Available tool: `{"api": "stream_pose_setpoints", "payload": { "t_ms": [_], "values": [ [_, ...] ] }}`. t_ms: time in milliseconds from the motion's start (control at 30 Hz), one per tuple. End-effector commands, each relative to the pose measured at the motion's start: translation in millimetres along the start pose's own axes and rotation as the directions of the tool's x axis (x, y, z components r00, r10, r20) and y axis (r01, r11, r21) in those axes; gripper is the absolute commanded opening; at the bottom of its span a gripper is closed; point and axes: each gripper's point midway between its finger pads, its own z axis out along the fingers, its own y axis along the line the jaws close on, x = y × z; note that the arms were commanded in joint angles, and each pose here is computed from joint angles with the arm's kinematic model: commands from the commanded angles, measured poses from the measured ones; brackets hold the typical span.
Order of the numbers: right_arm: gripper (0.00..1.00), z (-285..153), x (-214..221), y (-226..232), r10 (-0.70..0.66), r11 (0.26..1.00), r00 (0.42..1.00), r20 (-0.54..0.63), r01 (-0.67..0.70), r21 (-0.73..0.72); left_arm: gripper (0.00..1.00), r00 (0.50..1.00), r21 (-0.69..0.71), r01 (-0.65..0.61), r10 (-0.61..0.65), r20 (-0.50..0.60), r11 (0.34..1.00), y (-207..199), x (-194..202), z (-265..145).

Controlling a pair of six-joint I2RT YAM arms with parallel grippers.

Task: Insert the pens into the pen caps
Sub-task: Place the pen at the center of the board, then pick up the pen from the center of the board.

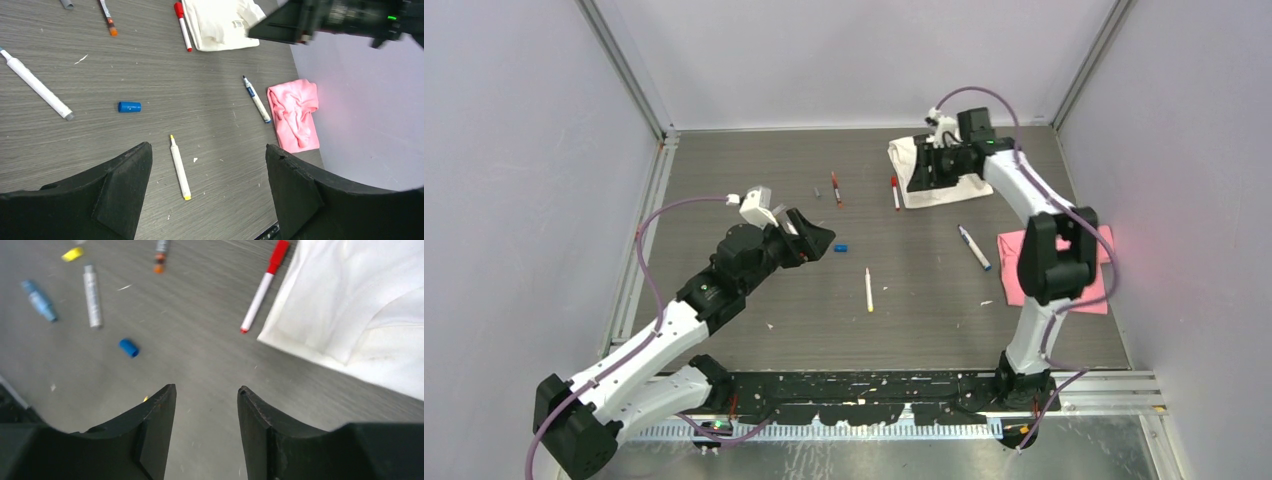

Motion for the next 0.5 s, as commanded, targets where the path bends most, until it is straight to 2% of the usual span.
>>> {"api": "stream_pose_setpoints", "payload": {
  "t_ms": [0,167,467],
  "values": [
    [0.56,-78.3,0.0,54.4,-0.158,0.963,0.981,0.114,0.179,-0.204,0.85,1.0,0.024,-0.024,0.024,-0.001,0.999,-11.3,-14.5,-6.4],
    [0.63,-118.8,37.3,67.4,-0.199,0.947,0.972,0.125,0.224,-0.232,0.9,0.998,-0.036,-0.021,0.018,-0.065,0.999,-0.6,-12.8,-4.5],
    [0.73,-164.7,81.1,57.3,-0.144,0.961,0.976,0.165,0.178,-0.212,0.89,0.978,-0.087,-0.013,-0.006,-0.209,0.996,9.6,-1.1,7.2]
  ]
}}
